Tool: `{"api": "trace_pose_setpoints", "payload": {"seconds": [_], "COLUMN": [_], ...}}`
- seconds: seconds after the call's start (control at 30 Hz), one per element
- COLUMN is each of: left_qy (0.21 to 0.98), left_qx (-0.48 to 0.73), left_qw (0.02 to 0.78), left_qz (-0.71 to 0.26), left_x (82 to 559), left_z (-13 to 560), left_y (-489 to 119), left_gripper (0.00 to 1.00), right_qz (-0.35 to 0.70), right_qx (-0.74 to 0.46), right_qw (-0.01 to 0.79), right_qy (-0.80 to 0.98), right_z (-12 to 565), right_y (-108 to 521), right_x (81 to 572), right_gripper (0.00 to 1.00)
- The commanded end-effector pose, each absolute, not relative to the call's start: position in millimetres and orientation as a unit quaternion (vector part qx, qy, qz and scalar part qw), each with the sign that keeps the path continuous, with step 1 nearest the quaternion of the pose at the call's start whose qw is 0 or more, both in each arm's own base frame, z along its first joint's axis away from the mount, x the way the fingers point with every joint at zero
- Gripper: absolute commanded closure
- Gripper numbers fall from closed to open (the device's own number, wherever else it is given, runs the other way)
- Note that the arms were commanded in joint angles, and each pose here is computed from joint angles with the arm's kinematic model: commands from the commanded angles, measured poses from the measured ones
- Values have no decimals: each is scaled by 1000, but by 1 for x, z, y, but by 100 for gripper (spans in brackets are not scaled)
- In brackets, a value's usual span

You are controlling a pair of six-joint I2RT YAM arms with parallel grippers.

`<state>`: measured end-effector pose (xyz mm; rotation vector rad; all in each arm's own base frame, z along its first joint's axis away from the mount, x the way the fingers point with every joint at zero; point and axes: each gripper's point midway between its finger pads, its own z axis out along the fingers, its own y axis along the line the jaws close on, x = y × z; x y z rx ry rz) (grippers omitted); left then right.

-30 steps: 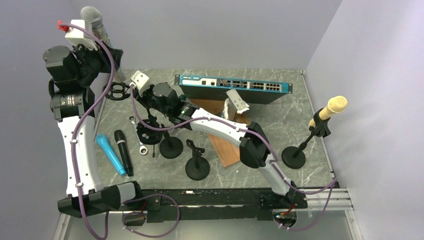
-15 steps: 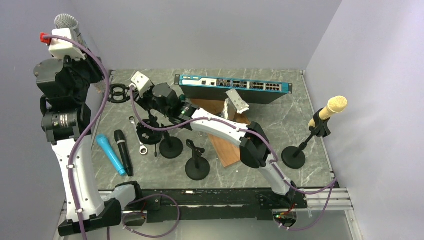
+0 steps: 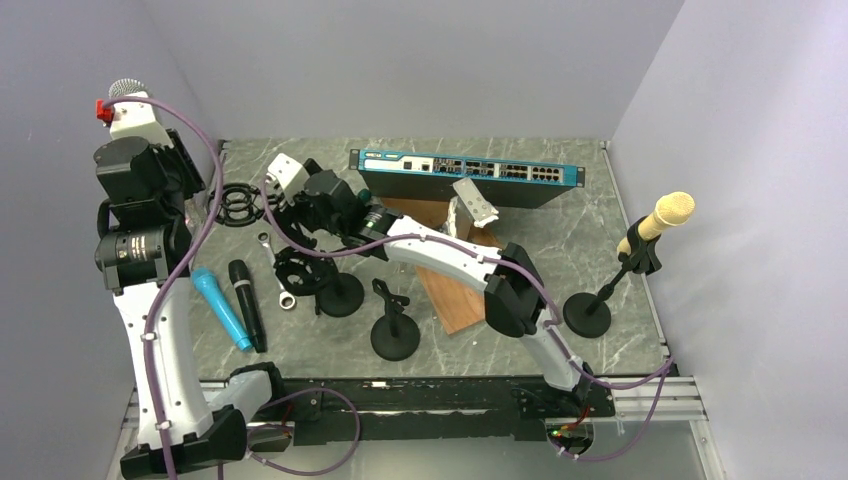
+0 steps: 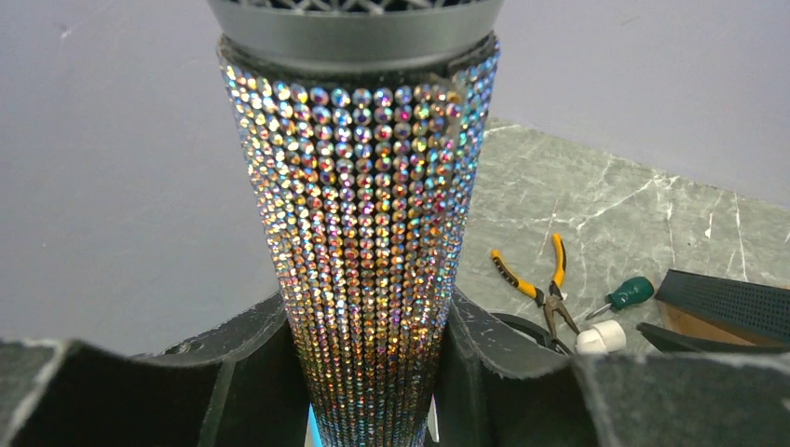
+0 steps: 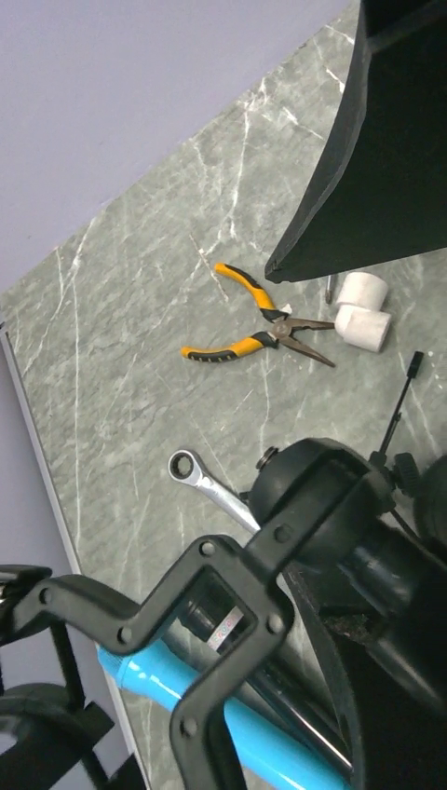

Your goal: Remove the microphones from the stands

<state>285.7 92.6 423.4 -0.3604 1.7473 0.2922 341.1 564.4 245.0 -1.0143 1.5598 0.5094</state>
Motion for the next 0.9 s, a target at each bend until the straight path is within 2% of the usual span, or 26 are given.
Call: {"api": "trace_pose_setpoints", "payload": {"seconds": [0.0,0.37,0.87], "left_qy": [751,711,728], "left_qx": [-191,-259,-371], "left_qw": [621,631,557], "left_qz": [118,170,147], "left_x": [282,256,267], "left_z": [429,438,318], "left_y": [101,130,174], "left_gripper": [100,100,100], "right_qz": [245,294,314], "right_qx": [-388,-358,-309], "right_qw": [607,608,640], "right_qy": [649,645,629], "right_z": [328,369,412], "right_y": [544,512,436], "right_x": [332,317,298], "right_gripper": [0,0,0]}}
